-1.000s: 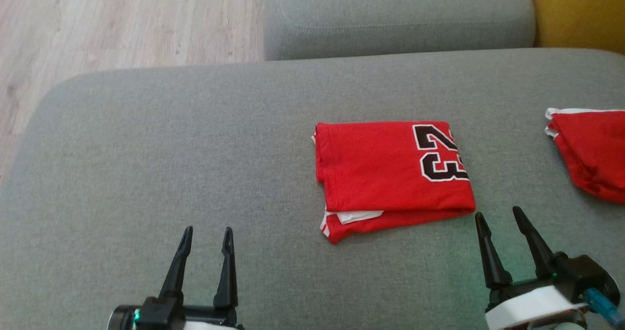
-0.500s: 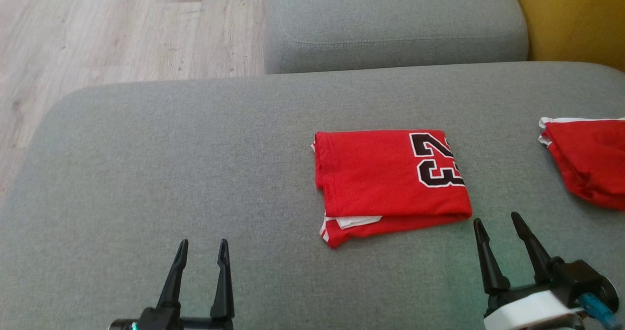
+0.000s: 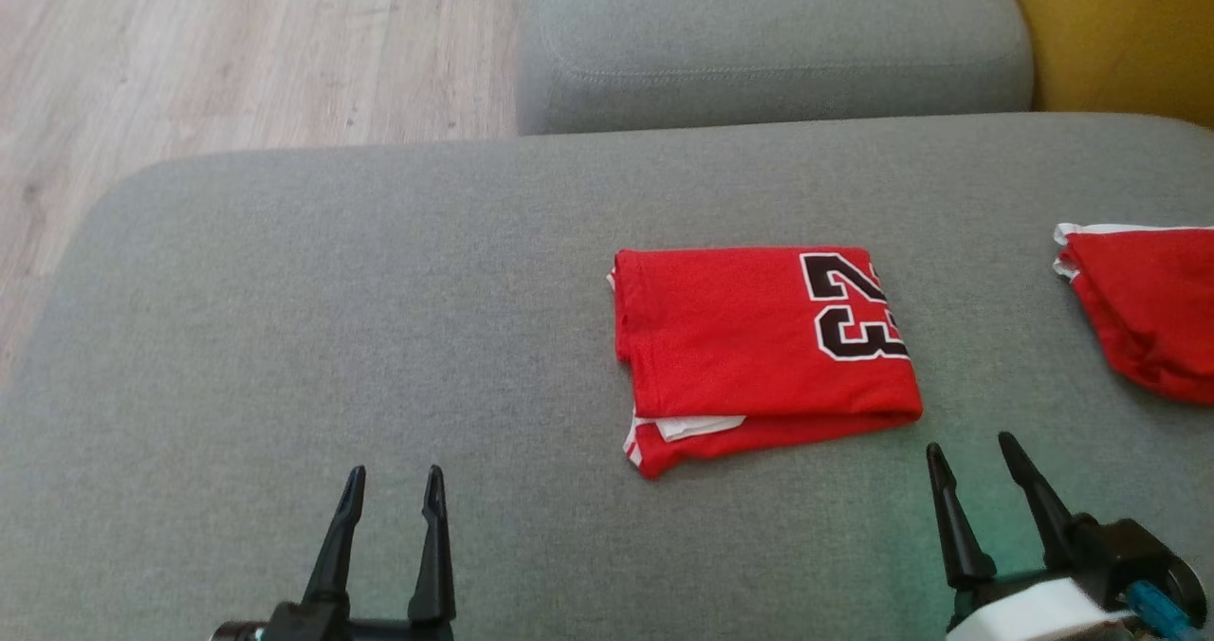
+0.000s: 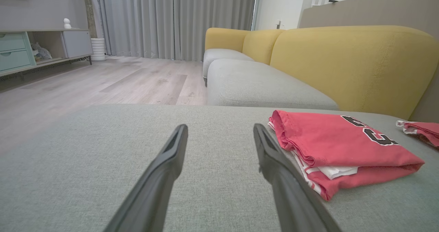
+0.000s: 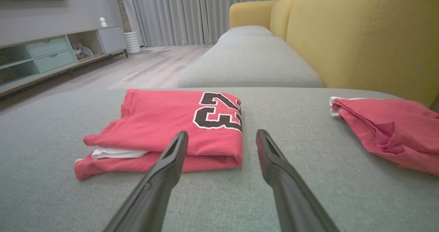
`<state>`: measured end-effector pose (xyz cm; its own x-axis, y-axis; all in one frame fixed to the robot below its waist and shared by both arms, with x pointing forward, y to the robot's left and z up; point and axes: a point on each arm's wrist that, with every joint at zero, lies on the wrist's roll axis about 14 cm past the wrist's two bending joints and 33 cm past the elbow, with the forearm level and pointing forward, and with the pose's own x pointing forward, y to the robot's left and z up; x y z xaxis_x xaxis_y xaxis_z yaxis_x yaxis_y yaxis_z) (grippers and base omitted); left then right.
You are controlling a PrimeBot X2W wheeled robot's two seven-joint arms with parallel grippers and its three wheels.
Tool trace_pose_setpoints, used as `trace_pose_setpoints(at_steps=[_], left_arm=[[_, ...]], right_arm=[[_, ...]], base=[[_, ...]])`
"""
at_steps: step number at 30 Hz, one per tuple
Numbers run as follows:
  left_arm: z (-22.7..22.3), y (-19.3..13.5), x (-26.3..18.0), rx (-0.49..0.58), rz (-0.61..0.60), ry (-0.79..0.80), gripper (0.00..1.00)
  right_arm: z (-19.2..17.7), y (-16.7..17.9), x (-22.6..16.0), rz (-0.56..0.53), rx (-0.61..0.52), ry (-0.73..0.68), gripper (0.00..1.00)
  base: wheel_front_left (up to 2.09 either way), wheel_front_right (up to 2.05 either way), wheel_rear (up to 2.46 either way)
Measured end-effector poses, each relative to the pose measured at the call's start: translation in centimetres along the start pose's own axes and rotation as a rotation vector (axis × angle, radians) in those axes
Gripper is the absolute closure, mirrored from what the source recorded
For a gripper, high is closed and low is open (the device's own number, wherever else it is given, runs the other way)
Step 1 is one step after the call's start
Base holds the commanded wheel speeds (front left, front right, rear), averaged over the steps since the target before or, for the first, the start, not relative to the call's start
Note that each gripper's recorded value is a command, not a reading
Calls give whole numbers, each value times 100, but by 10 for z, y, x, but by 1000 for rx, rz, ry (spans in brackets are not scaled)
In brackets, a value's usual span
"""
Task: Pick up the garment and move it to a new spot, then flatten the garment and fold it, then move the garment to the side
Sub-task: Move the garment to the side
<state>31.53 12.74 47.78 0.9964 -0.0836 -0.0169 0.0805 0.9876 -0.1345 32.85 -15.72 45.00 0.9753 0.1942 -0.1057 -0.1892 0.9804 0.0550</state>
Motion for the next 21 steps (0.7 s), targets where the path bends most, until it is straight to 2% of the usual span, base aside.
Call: trace_pose_setpoints(at_steps=[7,15,21], left_arm=[[-6,-1,5,0,-3,25,0],[-12,-5,26,9,-22,43,0],[-18,-7,37,13,-32,63,0]], right_arm=[[-28,-13,12,-27,11,98,0],[-27,-45,76,-57,13,167,0],[-41,-37,112,-10,72,293,0]], base=[[0,0,0],[0,0,0],[0,0,0]])
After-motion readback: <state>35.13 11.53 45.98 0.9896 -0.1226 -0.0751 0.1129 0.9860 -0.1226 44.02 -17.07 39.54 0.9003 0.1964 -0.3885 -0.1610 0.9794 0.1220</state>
